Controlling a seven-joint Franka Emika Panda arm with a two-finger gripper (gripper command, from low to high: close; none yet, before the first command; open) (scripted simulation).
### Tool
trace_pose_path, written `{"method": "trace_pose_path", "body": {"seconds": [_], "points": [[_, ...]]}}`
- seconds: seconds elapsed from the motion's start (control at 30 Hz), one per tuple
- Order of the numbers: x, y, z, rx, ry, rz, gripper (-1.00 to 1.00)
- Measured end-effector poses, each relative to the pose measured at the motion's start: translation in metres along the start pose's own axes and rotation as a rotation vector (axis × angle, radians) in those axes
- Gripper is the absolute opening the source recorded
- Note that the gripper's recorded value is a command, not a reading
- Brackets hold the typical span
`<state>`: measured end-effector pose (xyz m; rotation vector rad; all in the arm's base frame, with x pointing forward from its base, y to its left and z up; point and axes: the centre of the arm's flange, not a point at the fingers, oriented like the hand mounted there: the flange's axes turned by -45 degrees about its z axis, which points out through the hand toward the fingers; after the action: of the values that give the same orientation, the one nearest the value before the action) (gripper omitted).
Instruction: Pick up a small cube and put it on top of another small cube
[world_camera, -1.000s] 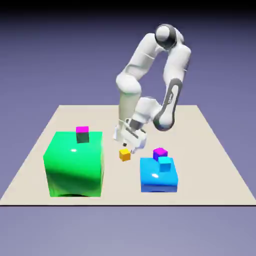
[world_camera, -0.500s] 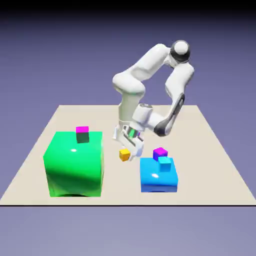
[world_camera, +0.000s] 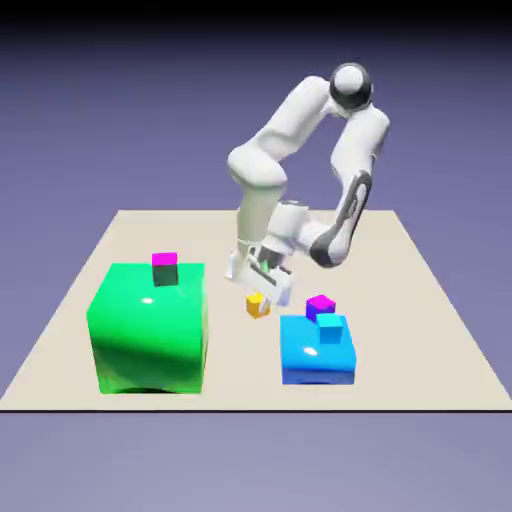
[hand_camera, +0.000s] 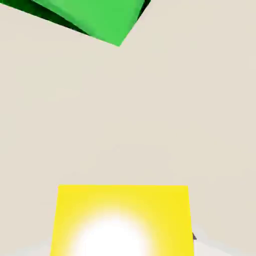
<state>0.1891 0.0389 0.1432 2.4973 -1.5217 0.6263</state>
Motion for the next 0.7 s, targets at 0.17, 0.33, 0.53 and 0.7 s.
{"method": "trace_pose_path", "body": {"seconds": [0.17,0.33,0.53,0.7], "points": [[0.004,0.001,-0.015,-0.030,0.012,0.011,-1.00],[0.009,0.004,-0.032,-0.097,0.005,0.022,-1.00],[-0.040,-0.026,-0.045,0.010,-0.121,-0.191,-1.00],[-0.097,-0.103,-0.068,0.310,-0.350,-0.586,-1.00]]}}
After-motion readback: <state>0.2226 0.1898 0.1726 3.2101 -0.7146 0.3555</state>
